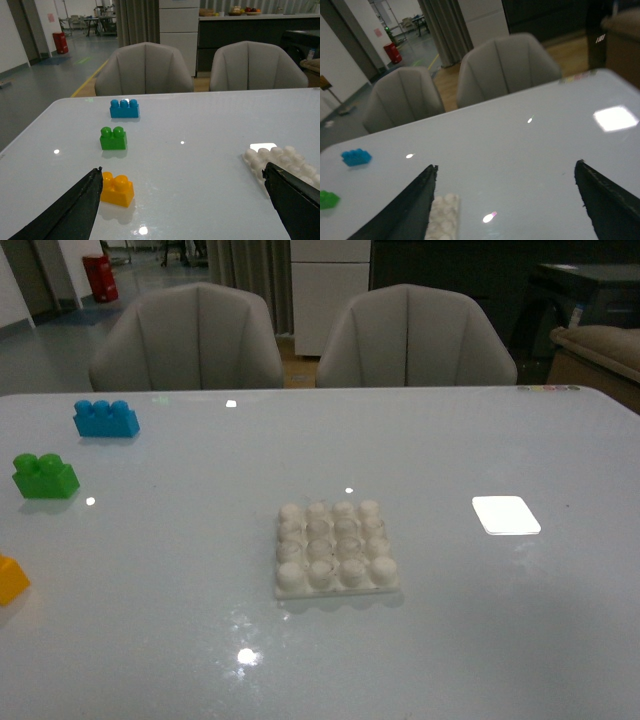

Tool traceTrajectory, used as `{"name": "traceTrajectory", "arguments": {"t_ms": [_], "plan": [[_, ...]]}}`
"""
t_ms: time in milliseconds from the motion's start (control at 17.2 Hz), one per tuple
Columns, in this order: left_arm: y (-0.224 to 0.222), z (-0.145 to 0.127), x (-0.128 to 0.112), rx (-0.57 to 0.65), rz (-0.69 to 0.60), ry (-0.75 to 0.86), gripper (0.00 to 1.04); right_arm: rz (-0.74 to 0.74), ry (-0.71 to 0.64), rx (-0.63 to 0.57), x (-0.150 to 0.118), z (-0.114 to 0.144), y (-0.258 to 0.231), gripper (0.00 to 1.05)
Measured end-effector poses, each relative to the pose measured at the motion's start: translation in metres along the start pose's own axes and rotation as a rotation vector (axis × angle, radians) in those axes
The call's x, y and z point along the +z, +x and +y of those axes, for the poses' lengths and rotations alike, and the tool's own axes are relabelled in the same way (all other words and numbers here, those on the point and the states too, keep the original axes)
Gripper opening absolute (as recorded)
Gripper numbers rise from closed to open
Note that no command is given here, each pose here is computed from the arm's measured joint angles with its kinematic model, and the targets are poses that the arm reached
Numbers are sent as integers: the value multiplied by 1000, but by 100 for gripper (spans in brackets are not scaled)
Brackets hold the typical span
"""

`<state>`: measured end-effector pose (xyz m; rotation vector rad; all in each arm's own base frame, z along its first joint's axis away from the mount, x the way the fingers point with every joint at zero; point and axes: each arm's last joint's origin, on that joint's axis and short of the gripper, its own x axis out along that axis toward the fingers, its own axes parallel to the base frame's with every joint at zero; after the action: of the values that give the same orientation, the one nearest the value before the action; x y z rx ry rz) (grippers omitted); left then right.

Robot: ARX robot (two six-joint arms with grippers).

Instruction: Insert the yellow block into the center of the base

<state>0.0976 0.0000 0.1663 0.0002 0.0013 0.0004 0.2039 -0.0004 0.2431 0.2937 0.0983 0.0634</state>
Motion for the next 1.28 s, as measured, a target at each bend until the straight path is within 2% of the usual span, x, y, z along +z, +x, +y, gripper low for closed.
{"name": "traceTrajectory", "arguments": {"t_ms": [117,175,350,408,466,1107,1282], "plan": [[0,0,0,0,0,0,98,-19,-188,-57,-15,1,-48,61],[0,0,0,0,0,0,98,-19,-229,-72,-27,-2,-66,50],[0,0,0,0,0,0,98,-121,-274,-59,-36,-4,-83,15],[0,0,0,0,0,0,98,-112,-280,-60,-41,-5,-83,6],[0,0,0,0,0,0,98,-91,-288,-64,-50,-8,-84,2],[0,0,0,0,0,0,98,-61,-286,-67,-76,-15,-96,2],[0,0,0,0,0,0,98,-98,-288,-64,-77,-15,-100,2]]}}
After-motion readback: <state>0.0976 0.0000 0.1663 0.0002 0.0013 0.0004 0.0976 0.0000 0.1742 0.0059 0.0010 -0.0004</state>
